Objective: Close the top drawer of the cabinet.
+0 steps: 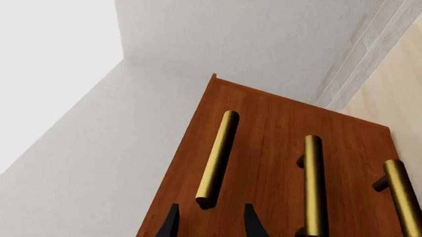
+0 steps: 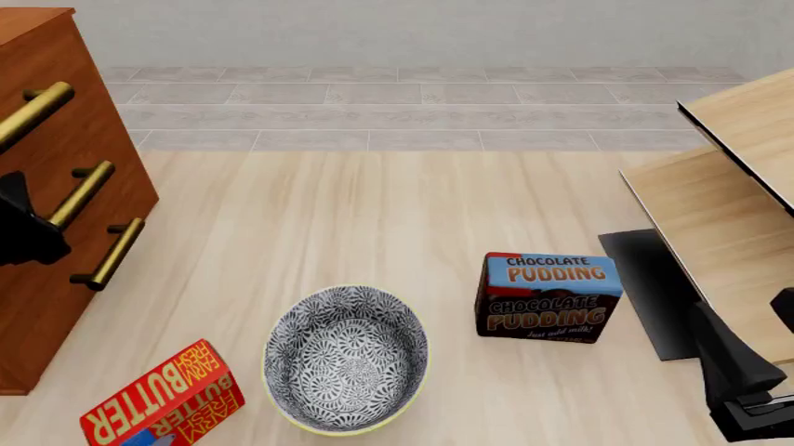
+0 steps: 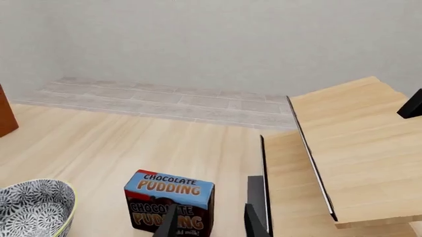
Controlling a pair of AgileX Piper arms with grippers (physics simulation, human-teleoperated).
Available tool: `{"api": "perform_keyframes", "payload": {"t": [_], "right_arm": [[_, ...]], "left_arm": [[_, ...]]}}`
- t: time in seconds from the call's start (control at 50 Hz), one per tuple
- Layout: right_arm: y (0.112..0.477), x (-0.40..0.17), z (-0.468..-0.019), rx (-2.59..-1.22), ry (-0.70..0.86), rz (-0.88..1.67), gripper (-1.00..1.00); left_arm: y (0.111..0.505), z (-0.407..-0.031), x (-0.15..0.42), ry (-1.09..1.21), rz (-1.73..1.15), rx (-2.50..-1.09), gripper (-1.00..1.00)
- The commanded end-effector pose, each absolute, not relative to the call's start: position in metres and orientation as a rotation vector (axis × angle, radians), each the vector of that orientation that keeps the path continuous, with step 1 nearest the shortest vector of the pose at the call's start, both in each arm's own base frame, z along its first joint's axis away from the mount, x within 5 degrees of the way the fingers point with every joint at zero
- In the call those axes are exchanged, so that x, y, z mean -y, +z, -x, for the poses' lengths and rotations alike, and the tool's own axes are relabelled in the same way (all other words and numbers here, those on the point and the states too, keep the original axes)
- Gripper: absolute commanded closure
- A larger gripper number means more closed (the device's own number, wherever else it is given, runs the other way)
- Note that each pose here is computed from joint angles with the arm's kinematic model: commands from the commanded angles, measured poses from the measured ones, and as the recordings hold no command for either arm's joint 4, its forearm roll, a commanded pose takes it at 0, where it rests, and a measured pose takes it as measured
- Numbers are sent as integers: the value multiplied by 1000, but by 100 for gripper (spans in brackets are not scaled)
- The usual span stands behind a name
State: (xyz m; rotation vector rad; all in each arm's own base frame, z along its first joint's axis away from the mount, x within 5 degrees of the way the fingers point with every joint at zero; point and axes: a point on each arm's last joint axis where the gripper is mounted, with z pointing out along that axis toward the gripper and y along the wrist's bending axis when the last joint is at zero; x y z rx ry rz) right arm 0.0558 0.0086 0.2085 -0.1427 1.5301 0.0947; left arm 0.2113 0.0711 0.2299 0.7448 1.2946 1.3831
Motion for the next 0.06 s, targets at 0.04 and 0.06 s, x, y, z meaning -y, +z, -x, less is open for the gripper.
{"api": "perform_keyframes", "payload": {"t": [0.04, 0.06], "right_arm": [[208, -9, -56, -1530, 104, 141, -100], [209, -9, -56, -1529, 102, 145, -100]], "left_arm": [[231, -203, -85, 1440, -673, -1331, -100], [232, -203, -85, 1440, -671, -1330, -100]]}}
